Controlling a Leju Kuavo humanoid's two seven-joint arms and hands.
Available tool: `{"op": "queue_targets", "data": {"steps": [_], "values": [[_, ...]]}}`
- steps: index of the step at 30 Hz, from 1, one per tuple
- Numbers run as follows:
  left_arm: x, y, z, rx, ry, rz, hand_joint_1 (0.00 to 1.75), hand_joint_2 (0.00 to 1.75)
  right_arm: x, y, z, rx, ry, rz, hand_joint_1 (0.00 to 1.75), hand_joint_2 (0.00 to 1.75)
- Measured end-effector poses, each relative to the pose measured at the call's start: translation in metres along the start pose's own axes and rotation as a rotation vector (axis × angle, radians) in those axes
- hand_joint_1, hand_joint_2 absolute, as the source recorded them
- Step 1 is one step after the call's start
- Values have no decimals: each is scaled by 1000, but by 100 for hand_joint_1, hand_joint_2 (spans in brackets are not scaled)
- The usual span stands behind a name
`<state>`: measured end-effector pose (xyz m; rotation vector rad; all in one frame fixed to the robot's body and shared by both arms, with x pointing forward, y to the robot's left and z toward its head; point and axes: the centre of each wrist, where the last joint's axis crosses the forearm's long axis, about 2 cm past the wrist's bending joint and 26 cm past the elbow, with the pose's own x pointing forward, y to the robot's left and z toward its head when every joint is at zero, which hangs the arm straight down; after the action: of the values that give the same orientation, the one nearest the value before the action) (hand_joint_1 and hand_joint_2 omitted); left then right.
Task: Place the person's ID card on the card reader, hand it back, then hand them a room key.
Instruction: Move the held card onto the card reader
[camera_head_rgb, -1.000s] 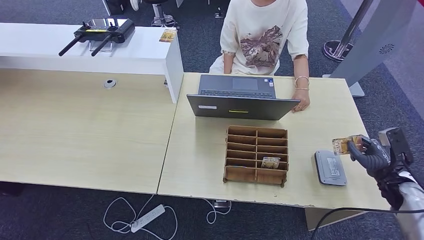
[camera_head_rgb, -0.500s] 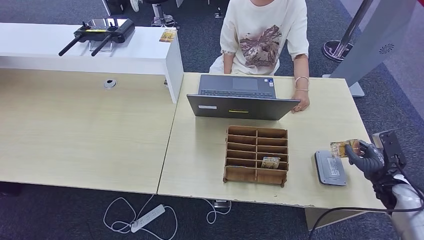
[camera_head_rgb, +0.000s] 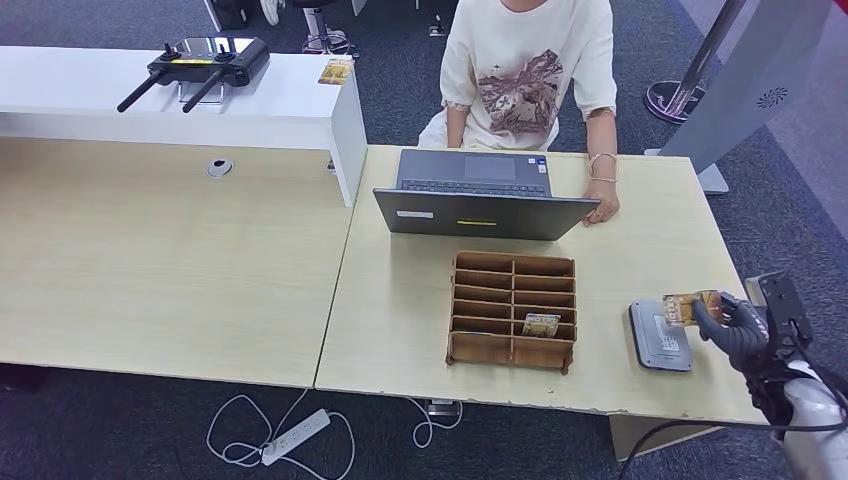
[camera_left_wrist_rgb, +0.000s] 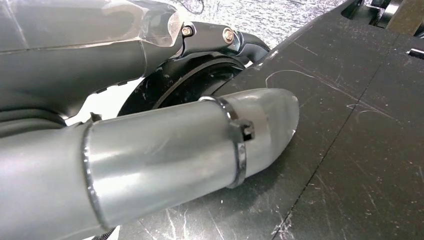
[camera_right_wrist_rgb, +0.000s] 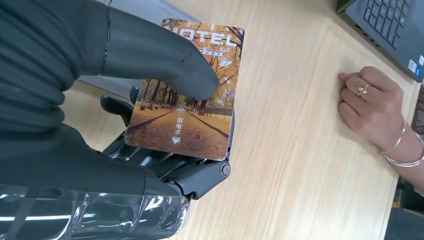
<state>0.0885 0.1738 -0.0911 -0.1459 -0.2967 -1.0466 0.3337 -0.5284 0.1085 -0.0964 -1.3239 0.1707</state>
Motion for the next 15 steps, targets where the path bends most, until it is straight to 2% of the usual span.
{"op": "queue_targets", "data": {"steps": [15], "values": [[0,0,0,0,1,4,0,0,-6,0,3,18,48,54,175,175]]}}
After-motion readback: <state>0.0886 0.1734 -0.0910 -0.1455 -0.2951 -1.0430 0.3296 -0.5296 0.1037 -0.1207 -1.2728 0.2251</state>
